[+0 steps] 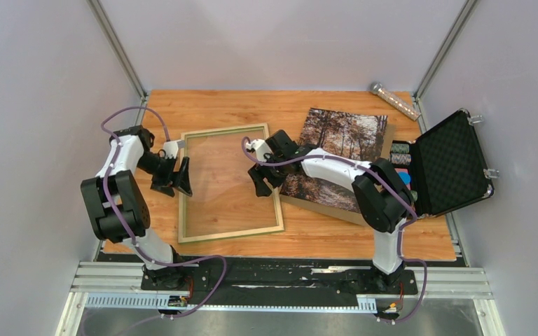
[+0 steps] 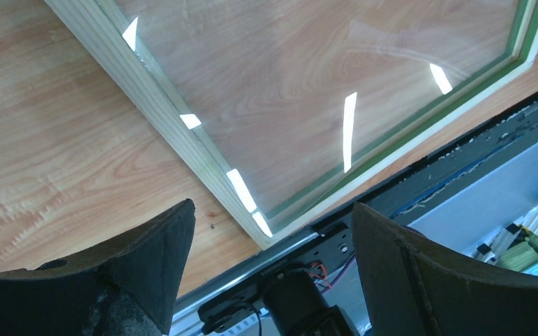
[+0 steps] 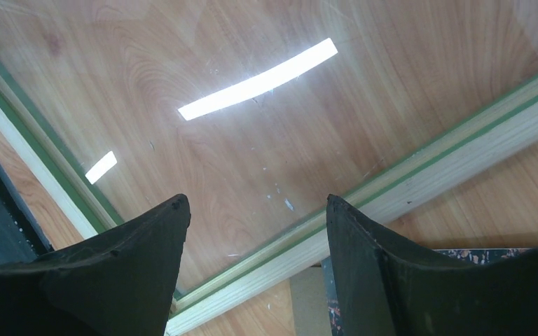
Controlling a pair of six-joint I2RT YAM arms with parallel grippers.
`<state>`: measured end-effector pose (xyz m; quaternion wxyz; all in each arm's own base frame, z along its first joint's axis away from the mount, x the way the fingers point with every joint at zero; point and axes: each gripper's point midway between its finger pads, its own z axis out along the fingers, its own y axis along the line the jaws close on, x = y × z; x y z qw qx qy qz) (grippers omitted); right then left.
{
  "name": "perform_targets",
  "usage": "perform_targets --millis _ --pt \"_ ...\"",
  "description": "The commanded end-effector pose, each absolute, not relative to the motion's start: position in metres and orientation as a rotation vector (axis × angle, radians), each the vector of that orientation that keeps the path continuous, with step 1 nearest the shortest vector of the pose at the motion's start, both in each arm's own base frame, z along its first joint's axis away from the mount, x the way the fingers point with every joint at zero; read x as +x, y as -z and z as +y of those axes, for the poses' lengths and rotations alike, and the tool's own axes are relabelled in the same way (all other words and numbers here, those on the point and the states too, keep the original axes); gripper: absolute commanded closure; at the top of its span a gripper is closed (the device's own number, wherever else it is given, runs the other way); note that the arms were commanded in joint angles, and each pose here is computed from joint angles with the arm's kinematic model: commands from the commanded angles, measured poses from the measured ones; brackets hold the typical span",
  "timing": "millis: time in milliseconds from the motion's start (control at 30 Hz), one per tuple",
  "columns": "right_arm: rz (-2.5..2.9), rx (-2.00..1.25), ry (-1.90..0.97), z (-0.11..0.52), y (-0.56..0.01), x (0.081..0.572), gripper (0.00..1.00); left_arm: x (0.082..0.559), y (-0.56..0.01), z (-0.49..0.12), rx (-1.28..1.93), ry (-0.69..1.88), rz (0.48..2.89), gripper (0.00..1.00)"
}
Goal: Put the photo into the frame
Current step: Adjust the photo frame item on the photo frame.
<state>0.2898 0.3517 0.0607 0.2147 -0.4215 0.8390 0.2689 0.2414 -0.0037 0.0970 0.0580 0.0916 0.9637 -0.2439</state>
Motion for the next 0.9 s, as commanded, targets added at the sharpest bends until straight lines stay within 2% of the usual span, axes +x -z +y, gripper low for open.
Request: perform_targets --millis 0,167,567,767,867 --pt "2.259 -1.18 -0.681 0.362 -0.069 0.309 0.3 0.243 -0.091 0.008 0.353 0.701 2.955 0.11" --pt "2.248 -1.185 -0.634 0.355 -0.07 0.31 0.3 0.243 -0.074 0.025 0.377 0.575 3.012 0.09" --pt "2.285 -1.186 -0.618 0.347 -0.058 0.305 0.31 0.258 -0.034 0.016 0.267 0.674 3.048 0.09" --pt "2.298 -1.17 -0.613 0.343 -0.056 0.307 0.31 0.267 -0.022 0.008 0.237 0.651 3.038 0.13" --pt "2.309 -1.155 -0.618 0.34 -0.055 0.309 0.31 0.269 -0.018 0.011 0.219 0.612 3.032 0.21"
